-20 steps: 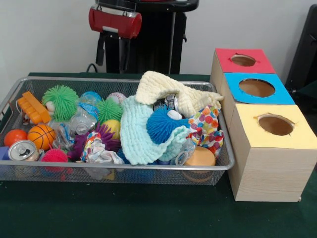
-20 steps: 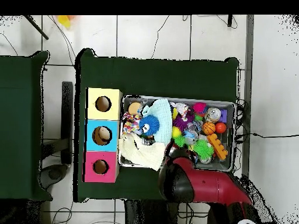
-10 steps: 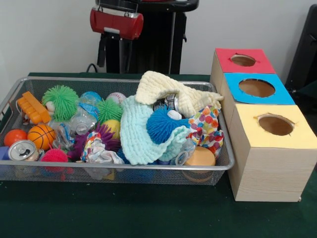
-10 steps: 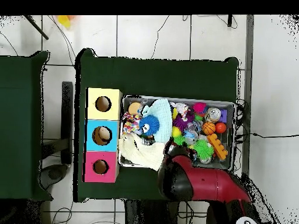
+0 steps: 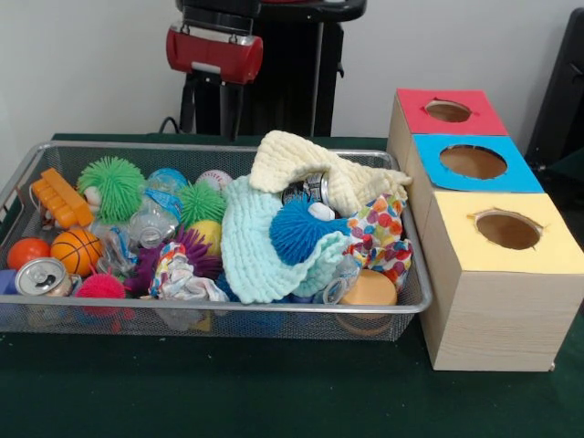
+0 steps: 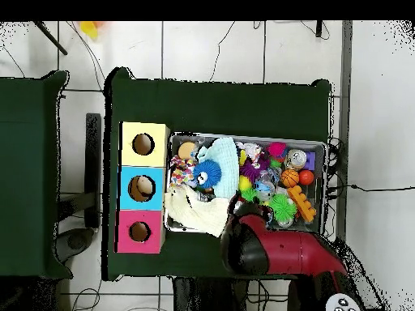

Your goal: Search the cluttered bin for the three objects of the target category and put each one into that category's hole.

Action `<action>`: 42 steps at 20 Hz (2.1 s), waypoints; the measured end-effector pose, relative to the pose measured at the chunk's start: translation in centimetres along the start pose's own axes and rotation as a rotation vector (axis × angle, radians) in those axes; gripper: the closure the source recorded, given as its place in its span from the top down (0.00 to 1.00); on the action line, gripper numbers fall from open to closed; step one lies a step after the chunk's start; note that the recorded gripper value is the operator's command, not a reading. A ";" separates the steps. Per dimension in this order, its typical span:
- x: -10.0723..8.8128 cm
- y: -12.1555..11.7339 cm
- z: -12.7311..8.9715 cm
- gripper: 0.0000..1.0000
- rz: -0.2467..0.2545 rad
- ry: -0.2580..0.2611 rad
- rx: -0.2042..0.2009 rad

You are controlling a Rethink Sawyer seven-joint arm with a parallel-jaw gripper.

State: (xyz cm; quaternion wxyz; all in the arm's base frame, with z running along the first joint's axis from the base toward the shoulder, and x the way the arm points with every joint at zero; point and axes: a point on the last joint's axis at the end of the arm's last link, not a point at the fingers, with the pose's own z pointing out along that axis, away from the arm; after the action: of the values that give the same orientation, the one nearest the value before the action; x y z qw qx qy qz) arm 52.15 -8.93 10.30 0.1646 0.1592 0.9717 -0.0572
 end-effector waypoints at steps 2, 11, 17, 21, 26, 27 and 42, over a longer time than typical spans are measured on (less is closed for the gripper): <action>-0.3 -1.0 0.2 1.00 0.006 -0.004 0.000; -2.1 -5.6 1.7 1.00 0.033 -0.030 0.003; -2.1 -7.8 3.0 1.00 0.045 -0.026 -0.006; -2.2 -8.1 2.9 1.00 0.038 -0.033 -0.004; -2.7 -7.3 2.9 1.00 0.024 -0.043 -0.009; -2.9 -7.3 3.0 1.00 0.023 -0.044 -0.011; -4.1 -8.5 7.3 1.00 -0.001 -0.057 -0.047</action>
State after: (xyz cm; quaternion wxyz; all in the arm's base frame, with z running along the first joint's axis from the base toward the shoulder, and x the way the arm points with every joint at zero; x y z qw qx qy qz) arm 55.23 -19.36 5.30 0.1961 0.1532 0.9678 -0.0388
